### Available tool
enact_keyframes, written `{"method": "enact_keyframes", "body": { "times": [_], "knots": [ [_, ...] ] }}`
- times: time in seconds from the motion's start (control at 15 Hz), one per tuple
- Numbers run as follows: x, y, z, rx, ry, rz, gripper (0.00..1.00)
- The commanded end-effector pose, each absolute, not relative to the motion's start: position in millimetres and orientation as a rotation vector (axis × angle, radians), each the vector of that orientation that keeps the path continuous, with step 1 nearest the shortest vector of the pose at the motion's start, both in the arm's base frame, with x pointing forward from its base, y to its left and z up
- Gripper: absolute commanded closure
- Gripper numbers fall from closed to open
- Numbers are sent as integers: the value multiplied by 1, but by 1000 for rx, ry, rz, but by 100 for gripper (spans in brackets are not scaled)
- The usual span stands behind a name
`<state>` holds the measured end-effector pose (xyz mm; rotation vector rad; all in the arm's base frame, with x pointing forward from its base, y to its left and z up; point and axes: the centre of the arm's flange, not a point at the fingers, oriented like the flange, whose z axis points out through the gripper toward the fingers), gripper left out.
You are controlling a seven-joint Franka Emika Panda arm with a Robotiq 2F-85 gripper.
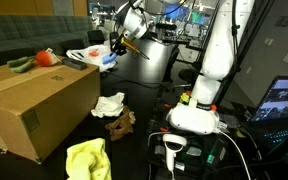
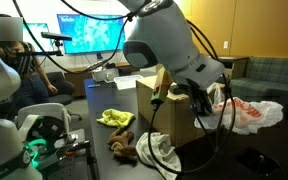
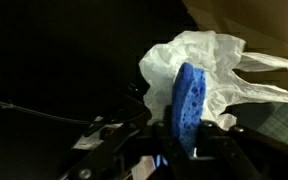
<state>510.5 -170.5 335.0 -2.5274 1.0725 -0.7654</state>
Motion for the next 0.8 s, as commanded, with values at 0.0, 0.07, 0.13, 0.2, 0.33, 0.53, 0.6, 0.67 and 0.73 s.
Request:
{"method": "enact_keyframes", "body": {
  "times": [0.0, 0.07, 0.13, 0.2, 0.33, 0.53, 0.6, 0.67, 0.73],
  "knots": [
    [496, -165, 352, -2577, 1240, -756, 96],
    [494, -169, 352, -2632, 1271, -717, 96],
    [494, -170, 348, -2677, 1297, -675, 96],
    [493, -173, 339, -2725, 1315, -630, 96],
    [485, -182, 324, -2840, 1274, -513, 96],
    [485, -193, 307, -3017, 1194, -324, 96],
    [490, -195, 307, -3063, 1176, -272, 96],
    [497, -195, 310, -3106, 1175, -227, 96],
    [503, -195, 317, -3147, 1155, -189, 96]
  ]
}}
